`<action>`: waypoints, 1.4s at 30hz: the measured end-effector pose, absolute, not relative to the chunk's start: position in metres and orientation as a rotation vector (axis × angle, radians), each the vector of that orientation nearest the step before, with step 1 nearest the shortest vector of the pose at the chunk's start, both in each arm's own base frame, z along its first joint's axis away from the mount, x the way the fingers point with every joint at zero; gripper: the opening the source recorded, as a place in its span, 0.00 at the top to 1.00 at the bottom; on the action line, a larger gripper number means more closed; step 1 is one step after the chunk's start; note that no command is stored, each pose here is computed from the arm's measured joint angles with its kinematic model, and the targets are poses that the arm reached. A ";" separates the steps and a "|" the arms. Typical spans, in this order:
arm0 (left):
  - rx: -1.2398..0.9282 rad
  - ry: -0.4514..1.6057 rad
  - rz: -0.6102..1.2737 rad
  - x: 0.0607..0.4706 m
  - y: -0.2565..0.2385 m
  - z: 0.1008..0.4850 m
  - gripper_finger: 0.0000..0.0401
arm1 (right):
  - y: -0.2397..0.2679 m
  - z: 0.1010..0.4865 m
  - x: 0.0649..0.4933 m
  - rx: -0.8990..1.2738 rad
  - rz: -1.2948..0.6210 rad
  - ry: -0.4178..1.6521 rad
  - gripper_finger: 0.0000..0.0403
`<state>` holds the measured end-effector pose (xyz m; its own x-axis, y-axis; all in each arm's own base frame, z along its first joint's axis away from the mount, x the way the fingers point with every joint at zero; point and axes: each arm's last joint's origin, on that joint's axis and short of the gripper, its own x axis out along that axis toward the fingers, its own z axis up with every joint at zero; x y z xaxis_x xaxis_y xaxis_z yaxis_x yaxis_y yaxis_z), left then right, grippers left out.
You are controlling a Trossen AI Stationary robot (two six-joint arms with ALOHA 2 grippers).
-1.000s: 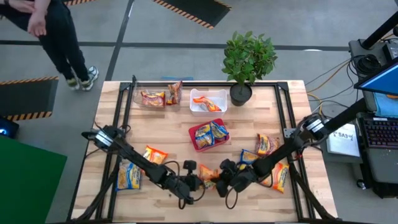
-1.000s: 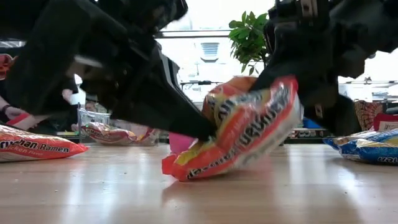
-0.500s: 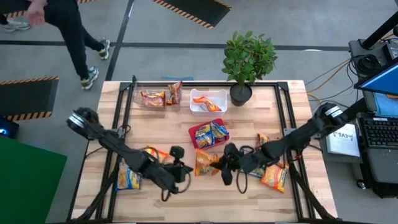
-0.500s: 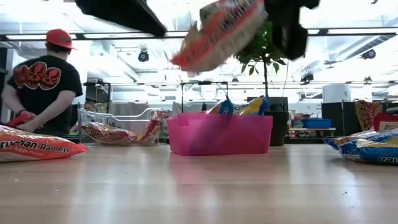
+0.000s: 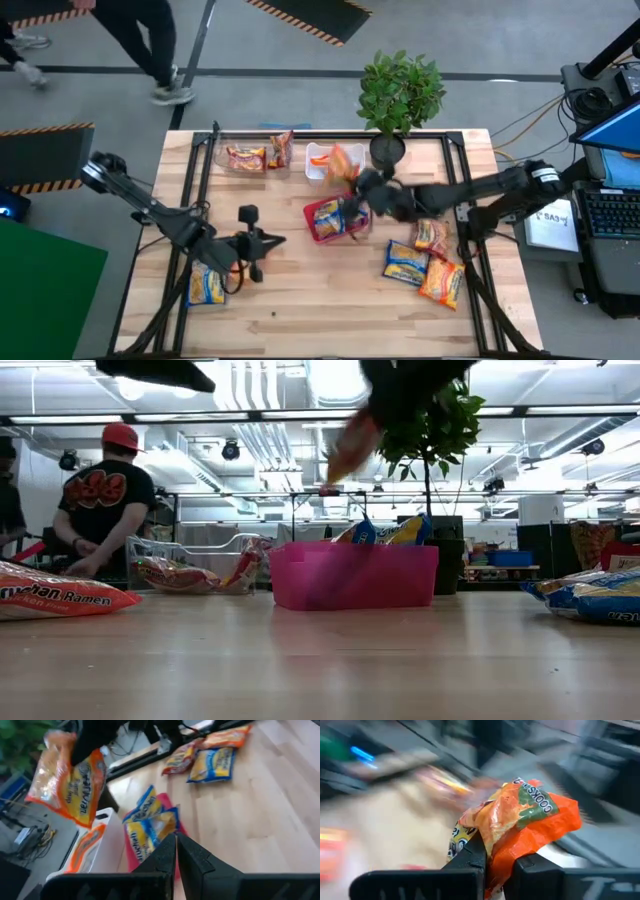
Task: Sort Maruchan noodles
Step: Put the orange noodle pack into the white bin
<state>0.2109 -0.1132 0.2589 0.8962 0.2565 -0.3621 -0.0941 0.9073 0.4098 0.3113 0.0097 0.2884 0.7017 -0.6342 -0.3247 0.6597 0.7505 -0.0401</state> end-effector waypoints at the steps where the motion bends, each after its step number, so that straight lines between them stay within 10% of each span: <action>1: 0.392 0.411 0.201 0.207 -0.110 0.257 1.00 | -0.003 0.287 0.310 0.059 -0.769 0.380 0.96; 42: 0.412 0.266 0.235 0.189 -0.094 0.270 1.00 | -0.109 0.237 0.355 0.138 -0.825 1.074 0.94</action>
<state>0.1887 -0.0945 0.2704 0.9387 0.2766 -0.2058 -0.1699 0.8905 0.4221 0.3549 -0.1088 0.2370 0.2162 -0.5295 -0.8203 0.6566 0.7007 -0.2792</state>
